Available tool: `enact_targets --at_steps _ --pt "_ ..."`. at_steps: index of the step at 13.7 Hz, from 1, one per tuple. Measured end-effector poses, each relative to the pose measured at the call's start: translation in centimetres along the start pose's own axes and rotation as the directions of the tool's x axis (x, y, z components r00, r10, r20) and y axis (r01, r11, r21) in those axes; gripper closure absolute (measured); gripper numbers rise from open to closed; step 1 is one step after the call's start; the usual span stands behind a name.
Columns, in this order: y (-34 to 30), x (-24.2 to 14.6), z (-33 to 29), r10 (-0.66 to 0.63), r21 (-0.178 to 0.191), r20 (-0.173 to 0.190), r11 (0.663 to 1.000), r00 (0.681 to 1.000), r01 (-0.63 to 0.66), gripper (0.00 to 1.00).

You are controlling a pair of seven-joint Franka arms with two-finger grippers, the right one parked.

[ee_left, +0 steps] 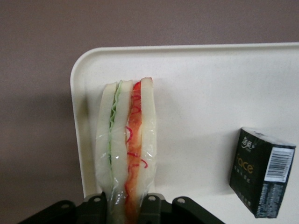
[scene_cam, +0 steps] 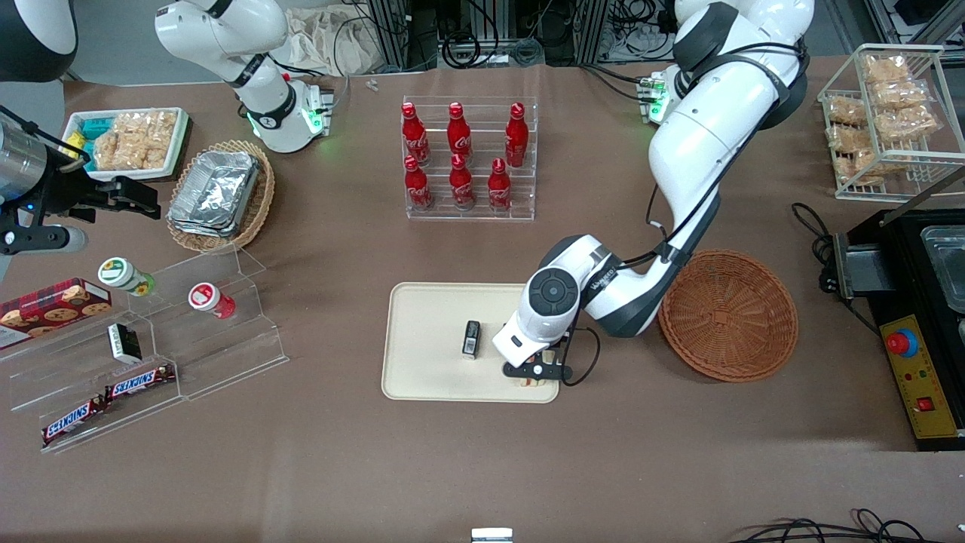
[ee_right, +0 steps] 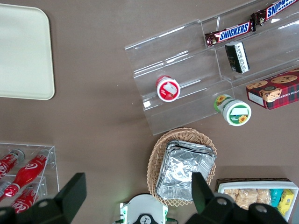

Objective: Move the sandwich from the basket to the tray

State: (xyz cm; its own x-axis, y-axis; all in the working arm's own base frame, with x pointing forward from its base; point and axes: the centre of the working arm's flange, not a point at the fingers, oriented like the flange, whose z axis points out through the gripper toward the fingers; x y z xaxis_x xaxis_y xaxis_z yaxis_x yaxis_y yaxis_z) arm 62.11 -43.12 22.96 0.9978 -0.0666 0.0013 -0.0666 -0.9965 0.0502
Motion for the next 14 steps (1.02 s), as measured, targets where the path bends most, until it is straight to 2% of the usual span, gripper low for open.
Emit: enact_targets --at_steps 4,7,8,11,12,14 --pt "0.1 0.3 -0.4 0.003 0.009 -0.019 1.0 1.0 -0.003 0.37" --pt "-0.2 0.4 -0.7 0.005 0.068 -0.033 0.998 0.999 -0.003 0.05" --pt "-0.3 0.6 -1.2 0.001 0.072 -0.039 0.997 0.999 0.002 0.0" --pt "-1.0 1.3 -5.3 -0.02 0.096 -0.058 0.995 0.998 0.025 0.0" --pt "-1.5 1.7 -7.5 -0.037 0.094 -0.073 0.995 0.997 0.044 0.0" --pt "-3.0 2.4 -12.9 -0.095 0.047 -0.095 0.994 0.991 0.1 0.0"
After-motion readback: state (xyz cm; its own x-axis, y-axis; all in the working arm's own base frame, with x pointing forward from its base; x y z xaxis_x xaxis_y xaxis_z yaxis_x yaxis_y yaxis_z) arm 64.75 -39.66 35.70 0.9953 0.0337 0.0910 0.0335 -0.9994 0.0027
